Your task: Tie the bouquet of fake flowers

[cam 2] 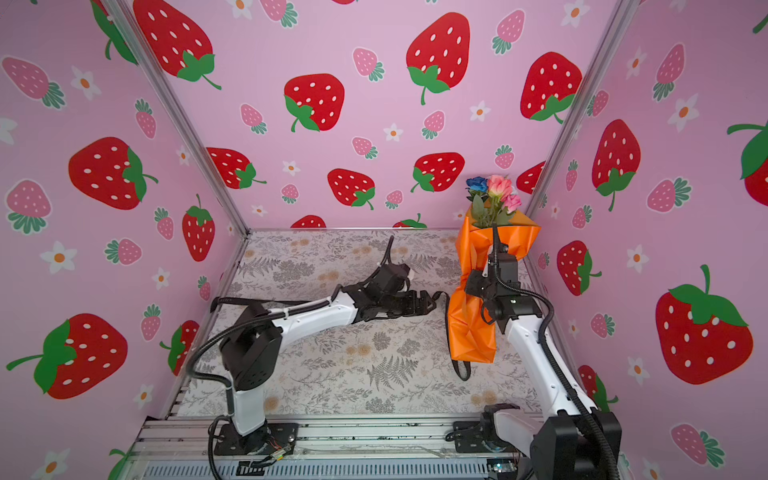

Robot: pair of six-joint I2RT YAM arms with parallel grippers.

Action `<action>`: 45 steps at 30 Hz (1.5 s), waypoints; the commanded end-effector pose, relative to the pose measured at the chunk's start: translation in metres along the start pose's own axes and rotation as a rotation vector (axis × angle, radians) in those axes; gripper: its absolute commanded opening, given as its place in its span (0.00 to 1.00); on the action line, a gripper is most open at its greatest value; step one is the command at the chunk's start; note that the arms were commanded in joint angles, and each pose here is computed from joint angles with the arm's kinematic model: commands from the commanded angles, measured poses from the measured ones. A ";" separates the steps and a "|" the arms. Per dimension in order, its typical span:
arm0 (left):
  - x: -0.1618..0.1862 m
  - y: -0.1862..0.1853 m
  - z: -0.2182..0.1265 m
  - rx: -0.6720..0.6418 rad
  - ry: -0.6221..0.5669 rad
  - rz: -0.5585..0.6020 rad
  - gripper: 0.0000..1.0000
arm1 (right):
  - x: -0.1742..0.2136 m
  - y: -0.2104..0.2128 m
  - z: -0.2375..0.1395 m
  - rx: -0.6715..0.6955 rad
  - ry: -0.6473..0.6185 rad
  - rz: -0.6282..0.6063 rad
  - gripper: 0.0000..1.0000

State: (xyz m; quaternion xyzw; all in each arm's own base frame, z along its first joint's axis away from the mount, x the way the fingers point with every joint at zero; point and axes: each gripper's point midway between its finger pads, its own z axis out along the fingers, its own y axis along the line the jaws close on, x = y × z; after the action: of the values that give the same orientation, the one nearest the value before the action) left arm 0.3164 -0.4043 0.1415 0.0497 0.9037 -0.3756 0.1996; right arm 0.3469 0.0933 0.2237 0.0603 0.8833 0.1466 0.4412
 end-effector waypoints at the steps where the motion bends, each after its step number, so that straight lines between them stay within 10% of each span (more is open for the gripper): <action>1: -0.004 0.045 -0.033 -0.072 -0.083 -0.084 0.95 | 0.007 0.048 -0.007 -0.130 -0.050 0.093 0.00; 13: 0.022 0.175 -0.179 -0.370 -0.323 -0.178 0.95 | 0.112 0.185 0.026 -0.256 0.091 0.085 0.00; 28: 0.035 0.211 -0.220 -0.415 -0.399 -0.207 0.93 | 0.182 0.225 0.113 -0.101 0.235 0.020 0.03; 45: 0.041 0.222 -0.204 -0.414 -0.353 -0.252 0.93 | 0.206 0.205 0.147 0.020 0.278 -0.092 0.57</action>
State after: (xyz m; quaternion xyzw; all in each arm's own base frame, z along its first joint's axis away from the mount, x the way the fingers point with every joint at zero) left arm 0.2637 -0.1068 0.1103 -0.1640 0.9134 -0.2069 0.3099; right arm 0.3292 0.3706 0.0413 -0.0027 0.9409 0.1344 0.3108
